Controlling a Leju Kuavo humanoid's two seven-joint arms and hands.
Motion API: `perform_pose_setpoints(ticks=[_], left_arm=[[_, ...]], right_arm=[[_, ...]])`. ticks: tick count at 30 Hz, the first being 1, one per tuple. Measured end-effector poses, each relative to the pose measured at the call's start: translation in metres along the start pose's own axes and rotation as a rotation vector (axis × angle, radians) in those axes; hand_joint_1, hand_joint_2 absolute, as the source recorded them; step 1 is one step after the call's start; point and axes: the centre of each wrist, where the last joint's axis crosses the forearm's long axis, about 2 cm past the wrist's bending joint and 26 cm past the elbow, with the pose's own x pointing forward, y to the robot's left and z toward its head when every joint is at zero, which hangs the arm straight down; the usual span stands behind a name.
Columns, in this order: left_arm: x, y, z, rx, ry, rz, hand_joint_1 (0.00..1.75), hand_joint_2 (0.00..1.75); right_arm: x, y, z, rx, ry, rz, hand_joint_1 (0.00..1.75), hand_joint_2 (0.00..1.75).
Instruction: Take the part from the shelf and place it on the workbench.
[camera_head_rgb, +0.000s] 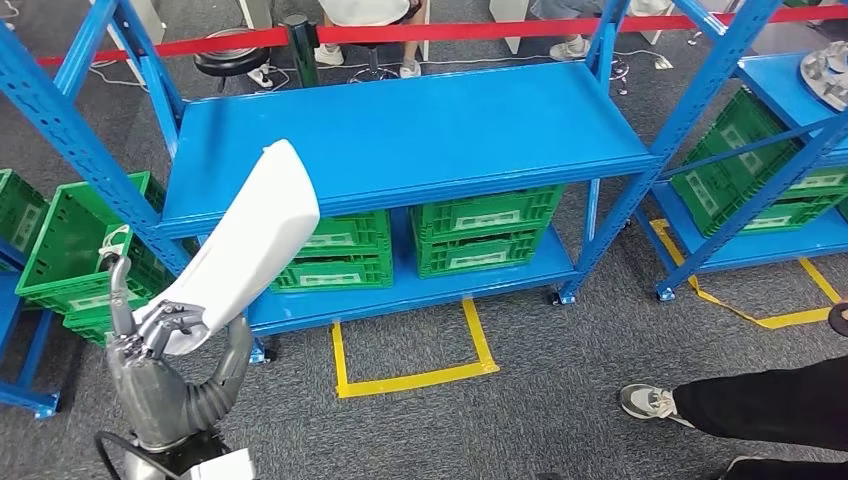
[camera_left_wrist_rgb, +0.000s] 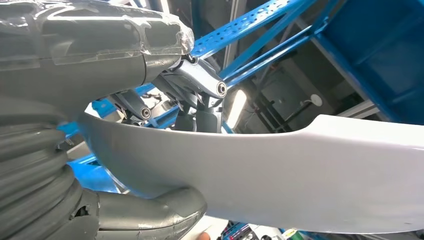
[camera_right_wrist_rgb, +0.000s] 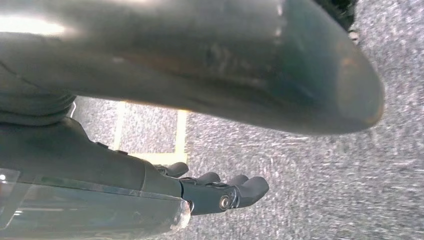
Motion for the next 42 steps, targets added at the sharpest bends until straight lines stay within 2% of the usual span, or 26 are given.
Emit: perform_pose_setpoints(ticks=[42], left_arm=[[0.0016,0.0027,0.0056,-0.016,-0.002,0.003,1.75,1.75]], right_arm=[[0.0,0.0007,0.0001,0.004,0.0,0.017,0.0,0.0]])
